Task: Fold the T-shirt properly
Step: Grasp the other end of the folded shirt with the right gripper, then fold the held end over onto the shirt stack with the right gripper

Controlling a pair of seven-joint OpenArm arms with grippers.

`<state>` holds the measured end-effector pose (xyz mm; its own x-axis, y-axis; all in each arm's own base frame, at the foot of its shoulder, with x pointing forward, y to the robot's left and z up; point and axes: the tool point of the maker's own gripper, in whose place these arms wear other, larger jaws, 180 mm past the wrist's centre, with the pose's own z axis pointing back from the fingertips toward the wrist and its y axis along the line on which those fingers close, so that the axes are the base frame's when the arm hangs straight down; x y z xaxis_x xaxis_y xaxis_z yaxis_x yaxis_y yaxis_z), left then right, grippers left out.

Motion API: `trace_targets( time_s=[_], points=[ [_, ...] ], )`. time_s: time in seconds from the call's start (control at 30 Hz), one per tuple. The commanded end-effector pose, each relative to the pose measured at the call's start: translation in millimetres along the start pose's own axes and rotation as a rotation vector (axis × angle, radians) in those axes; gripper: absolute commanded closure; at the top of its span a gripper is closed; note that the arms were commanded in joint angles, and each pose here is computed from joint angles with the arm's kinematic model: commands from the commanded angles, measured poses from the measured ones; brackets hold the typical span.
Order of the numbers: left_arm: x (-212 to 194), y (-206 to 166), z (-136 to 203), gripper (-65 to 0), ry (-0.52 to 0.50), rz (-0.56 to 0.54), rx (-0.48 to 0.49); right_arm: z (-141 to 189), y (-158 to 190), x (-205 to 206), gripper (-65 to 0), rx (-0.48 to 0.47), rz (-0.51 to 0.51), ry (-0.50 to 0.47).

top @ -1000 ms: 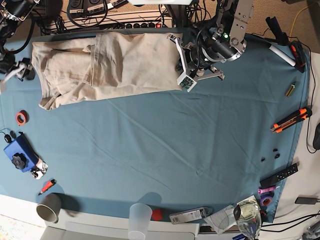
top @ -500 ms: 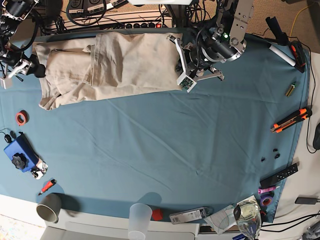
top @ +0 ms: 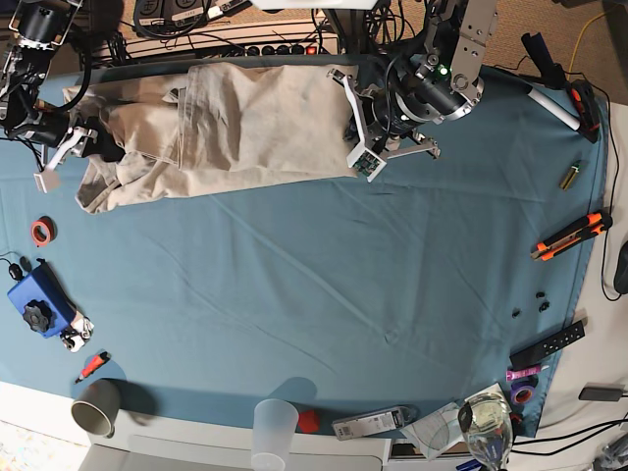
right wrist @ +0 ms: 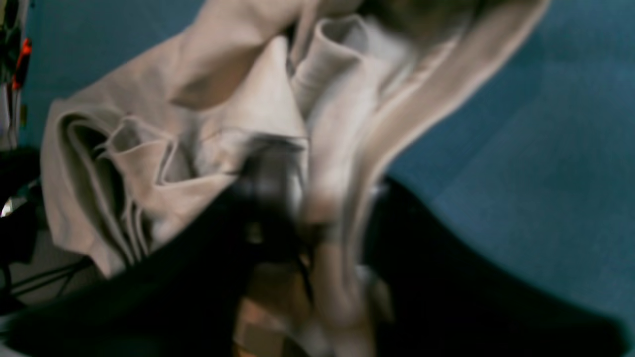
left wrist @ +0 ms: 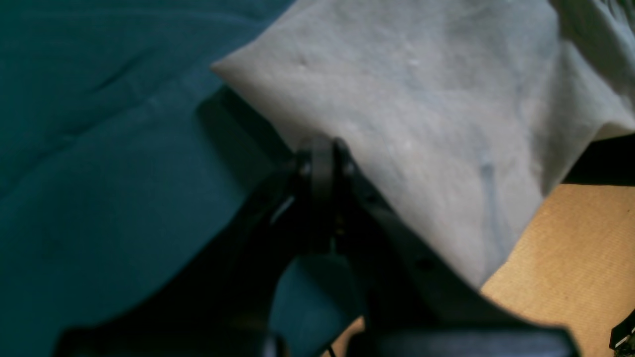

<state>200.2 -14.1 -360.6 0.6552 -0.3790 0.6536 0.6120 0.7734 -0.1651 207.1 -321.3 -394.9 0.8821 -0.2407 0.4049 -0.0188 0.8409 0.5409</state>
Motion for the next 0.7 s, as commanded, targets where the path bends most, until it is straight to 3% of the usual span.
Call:
trace_targets(
  time_s=[0.0,0.07,0.2,0.47,0.57,0.67],
  points=[
    [14,-2,4,0.0,-0.056,-0.002,-0.006,5,-10,-15,-8.1,-0.049,0.009,0.093],
    [14,-2,4,0.0,-0.056,-0.002,-0.006,5,-9,-12,0.0,-0.048,0.014,0.086],
    [14,-2,4,0.0,-0.055,-0.002,-0.005,4,-14,9,0.0,-0.099,0.058,0.073],
    [14,-2,4,0.0,-0.055,-0.002,-0.005,47,-41,119,0.0,-0.32,0.138,-0.244],
    [14,-2,4,0.0,-0.055,-0.002,-0.005,72,-51,138,0.0,-0.384,0.12,-0.313],
    [13,-2,4,0.0,-0.052,-0.001,-0.004,84,-51,142,0.0,-0.38,0.113,-0.32]
  ],
)
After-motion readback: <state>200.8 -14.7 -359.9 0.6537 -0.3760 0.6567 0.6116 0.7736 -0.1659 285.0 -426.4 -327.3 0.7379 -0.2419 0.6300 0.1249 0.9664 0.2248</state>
